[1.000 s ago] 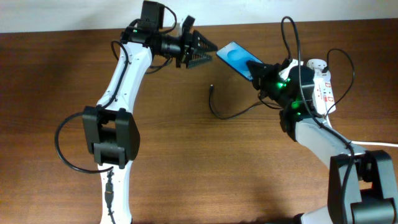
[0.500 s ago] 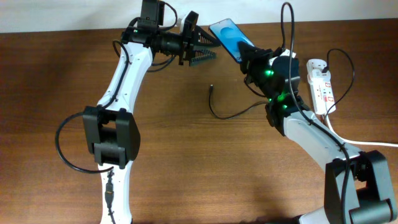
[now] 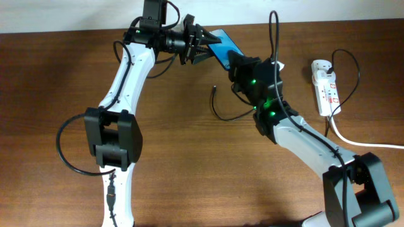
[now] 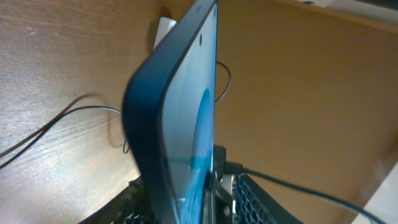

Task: Plug charger to phone and switch on socket

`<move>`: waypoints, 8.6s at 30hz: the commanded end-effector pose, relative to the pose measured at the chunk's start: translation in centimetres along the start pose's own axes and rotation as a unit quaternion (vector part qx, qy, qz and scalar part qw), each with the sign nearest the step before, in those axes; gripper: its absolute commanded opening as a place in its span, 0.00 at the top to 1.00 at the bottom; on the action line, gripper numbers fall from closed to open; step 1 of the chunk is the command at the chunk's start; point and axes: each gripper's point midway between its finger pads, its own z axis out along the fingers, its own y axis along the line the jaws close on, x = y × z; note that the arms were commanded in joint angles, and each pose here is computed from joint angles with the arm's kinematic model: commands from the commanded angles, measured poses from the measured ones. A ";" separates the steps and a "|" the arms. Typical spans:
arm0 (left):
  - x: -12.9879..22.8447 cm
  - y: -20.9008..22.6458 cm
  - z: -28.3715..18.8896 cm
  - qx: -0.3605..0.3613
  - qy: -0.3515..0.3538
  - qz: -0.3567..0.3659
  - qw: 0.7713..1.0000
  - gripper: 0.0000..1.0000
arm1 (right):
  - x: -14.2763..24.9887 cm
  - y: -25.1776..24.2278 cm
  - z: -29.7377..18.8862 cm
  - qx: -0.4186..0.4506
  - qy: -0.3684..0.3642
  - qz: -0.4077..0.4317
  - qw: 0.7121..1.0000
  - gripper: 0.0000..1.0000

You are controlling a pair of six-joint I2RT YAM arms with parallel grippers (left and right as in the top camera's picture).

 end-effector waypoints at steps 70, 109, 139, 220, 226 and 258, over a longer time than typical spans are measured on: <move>-5.0 1.1 -13.3 0.053 -0.075 0.221 0.971 1.00 | 1.9 -7.1 -2.5 0.103 0.199 -0.455 0.862 0.01; -6.5 2.5 -18.6 0.063 -0.114 0.166 0.977 1.00 | 0.5 -19.9 4.3 0.352 0.187 -0.445 0.802 0.74; -6.3 2.4 -17.6 0.059 -0.107 0.166 0.978 1.00 | 0.3 -25.0 3.9 0.399 0.201 -0.415 0.792 0.96; 1.9 -2.5 -6.4 0.127 0.081 0.158 0.976 1.00 | 8.5 -1.2 -11.3 -0.059 0.320 -0.393 0.860 0.96; 3.0 -2.8 -4.9 0.128 0.097 0.176 0.971 1.00 | 8.4 -1.2 -10.9 -0.063 0.317 -0.395 0.860 0.96; 2.9 -3.0 -5.2 0.135 0.094 0.206 0.964 1.00 | 8.3 -1.0 -9.7 -0.067 0.315 -0.371 0.871 0.96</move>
